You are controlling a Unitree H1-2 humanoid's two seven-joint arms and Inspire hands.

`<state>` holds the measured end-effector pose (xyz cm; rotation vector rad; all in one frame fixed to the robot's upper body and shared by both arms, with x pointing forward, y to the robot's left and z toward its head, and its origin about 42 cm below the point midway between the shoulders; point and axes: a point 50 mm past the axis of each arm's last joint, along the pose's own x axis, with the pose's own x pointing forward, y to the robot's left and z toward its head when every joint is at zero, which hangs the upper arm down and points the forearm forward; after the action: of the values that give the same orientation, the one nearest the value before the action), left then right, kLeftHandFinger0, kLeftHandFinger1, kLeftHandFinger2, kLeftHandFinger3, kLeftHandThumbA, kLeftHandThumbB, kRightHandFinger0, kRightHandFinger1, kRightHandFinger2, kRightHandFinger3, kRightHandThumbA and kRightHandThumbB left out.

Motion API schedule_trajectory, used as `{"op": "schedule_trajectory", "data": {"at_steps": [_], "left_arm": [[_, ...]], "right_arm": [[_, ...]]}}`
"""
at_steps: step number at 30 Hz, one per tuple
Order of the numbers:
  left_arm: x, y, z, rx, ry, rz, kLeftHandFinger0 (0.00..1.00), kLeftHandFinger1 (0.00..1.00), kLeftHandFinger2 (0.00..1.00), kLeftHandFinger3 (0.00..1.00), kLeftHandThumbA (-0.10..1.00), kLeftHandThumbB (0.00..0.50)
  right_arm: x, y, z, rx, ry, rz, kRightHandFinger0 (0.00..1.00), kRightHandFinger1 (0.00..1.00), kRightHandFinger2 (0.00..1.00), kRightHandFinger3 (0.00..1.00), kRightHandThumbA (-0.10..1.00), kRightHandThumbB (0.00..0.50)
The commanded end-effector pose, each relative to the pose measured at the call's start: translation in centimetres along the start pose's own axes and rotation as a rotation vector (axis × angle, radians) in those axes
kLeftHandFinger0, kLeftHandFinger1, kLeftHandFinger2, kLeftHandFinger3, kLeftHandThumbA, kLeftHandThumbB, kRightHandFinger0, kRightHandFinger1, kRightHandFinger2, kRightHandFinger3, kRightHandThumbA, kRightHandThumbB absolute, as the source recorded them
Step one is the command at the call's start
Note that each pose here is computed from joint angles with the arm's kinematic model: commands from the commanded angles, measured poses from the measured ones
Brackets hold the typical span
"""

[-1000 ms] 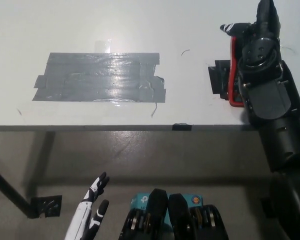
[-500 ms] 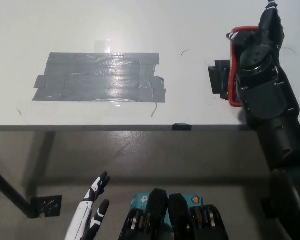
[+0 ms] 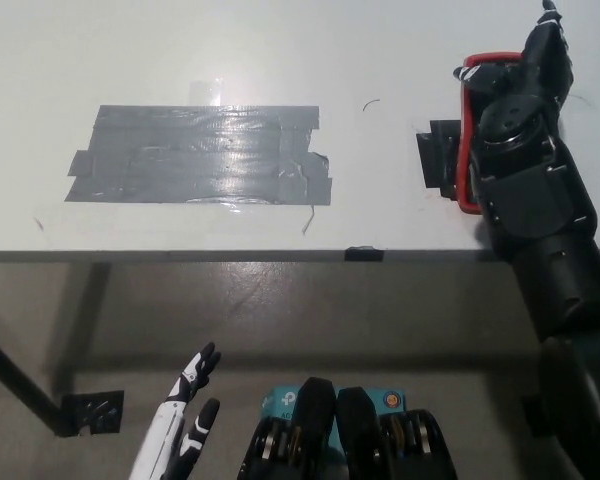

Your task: The robot first picks the multimeter with right hand and then unfolds the black stand on the back of it using left hand

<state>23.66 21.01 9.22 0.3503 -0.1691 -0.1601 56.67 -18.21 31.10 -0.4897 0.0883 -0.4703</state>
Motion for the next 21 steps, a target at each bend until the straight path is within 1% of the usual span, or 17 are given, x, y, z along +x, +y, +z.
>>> {"op": "schedule_trajectory", "data": {"at_steps": [1,2,3,5,8,12,15,16,21], "left_arm": [[0.3,0.3,0.8,0.012,-0.044,-0.002,1.00,1.00,1.00,1.00,1.00,0.202],[0.3,0.3,0.8,0.014,-0.042,-0.002,1.00,1.00,1.00,1.00,1.00,0.205],[0.3,0.3,0.8,0.015,-0.040,-0.002,1.00,1.00,1.00,1.00,1.00,0.205],[0.4,0.3,0.9,0.008,-0.039,-0.002,1.00,1.00,1.00,1.00,1.00,0.205],[0.4,0.3,0.9,0.009,-0.046,0.001,1.00,1.00,1.00,1.00,1.00,0.203],[0.4,0.4,0.9,0.015,-0.046,0.004,1.00,1.00,1.00,1.00,1.00,0.206],[0.4,0.5,0.9,0.010,-0.049,0.009,1.00,1.00,1.00,1.00,1.00,0.211],[0.4,0.5,0.9,0.015,-0.050,0.008,1.00,1.00,1.00,1.00,1.00,0.211],[0.5,0.4,1.0,0.013,-0.053,0.006,1.00,1.00,1.00,1.00,1.00,0.207]], "right_arm": [[-0.2,-0.5,4.5,0.151,-0.063,0.022,1.00,1.00,1.00,1.00,1.00,0.497],[-0.2,-0.4,4.5,0.162,-0.055,0.035,1.00,1.00,1.00,1.00,1.00,0.497],[-0.2,-0.3,4.4,0.182,-0.049,0.051,1.00,1.00,1.00,1.00,1.00,0.484],[-0.2,-0.1,4.3,0.226,-0.025,0.082,1.00,1.00,1.00,1.00,1.00,0.478],[-0.3,0.1,3.9,0.233,-0.025,0.085,1.00,1.00,1.00,1.00,1.00,0.464],[-0.1,0.2,3.5,0.199,-0.024,0.055,1.00,1.00,1.00,1.00,1.00,0.464],[-0.1,0.4,3.5,0.162,-0.022,0.037,1.00,1.00,1.00,1.00,1.00,0.474],[-0.1,0.4,3.3,0.161,-0.017,0.029,1.00,1.00,1.00,1.00,0.98,0.475],[0.2,0.5,2.6,0.142,0.002,0.022,1.00,1.00,1.00,1.00,0.94,0.480]]}}
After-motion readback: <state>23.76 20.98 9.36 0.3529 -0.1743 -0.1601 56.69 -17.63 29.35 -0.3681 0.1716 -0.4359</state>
